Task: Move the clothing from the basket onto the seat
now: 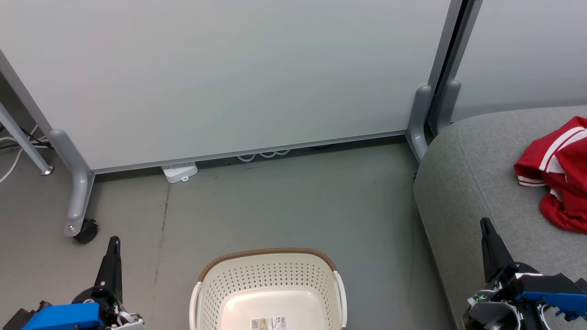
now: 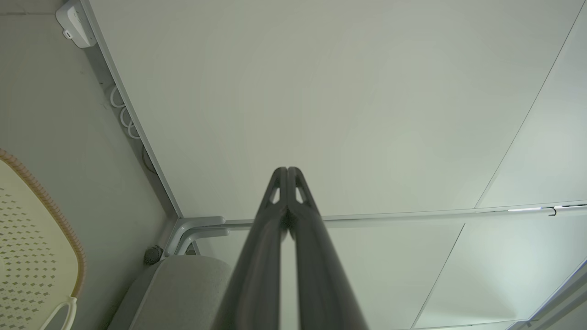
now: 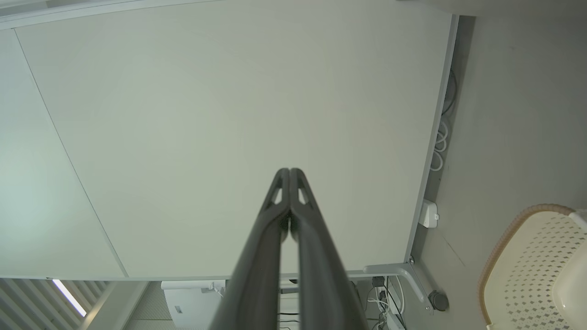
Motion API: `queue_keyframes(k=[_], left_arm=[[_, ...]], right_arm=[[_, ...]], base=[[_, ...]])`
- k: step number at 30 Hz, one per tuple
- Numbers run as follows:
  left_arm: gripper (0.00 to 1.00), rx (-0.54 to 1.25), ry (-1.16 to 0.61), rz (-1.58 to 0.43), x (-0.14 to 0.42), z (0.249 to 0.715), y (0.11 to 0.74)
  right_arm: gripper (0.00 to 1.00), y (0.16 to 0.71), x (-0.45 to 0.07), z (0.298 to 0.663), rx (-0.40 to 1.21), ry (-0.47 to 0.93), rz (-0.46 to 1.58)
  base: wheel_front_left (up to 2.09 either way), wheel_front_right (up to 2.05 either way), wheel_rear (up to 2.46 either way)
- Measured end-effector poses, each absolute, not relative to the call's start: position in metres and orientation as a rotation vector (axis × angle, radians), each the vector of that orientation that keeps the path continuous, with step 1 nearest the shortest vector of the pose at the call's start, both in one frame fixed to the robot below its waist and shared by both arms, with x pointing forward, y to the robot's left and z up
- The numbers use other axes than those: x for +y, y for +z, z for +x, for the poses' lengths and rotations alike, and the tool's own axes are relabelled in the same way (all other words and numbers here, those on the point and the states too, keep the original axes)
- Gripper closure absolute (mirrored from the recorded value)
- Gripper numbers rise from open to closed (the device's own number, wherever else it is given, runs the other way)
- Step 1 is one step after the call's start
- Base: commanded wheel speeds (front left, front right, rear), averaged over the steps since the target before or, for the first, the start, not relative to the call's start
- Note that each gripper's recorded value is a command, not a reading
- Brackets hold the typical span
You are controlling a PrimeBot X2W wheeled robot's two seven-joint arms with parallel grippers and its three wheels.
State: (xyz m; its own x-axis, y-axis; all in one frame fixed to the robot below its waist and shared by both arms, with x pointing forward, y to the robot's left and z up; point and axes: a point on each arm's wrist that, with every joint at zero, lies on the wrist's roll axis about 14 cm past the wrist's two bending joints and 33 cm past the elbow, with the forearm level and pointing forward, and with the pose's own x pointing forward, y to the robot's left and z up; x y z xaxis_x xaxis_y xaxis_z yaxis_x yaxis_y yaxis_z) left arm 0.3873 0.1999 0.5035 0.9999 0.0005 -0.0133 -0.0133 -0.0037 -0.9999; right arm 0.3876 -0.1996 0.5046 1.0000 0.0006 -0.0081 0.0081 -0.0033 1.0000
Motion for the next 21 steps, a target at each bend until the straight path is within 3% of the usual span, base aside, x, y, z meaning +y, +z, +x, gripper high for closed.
queue_keyframes(k=[21], left_arm=[[1.0, 0.01, 0.011, -1.575, 0.2, 0.3873, 0.5036]], right_arm=[[1.0, 0.5047, -0.1996, 0.3877, 0.007, -0.006, 1.574]], base=[[0.0, 0.0, 0.0]])
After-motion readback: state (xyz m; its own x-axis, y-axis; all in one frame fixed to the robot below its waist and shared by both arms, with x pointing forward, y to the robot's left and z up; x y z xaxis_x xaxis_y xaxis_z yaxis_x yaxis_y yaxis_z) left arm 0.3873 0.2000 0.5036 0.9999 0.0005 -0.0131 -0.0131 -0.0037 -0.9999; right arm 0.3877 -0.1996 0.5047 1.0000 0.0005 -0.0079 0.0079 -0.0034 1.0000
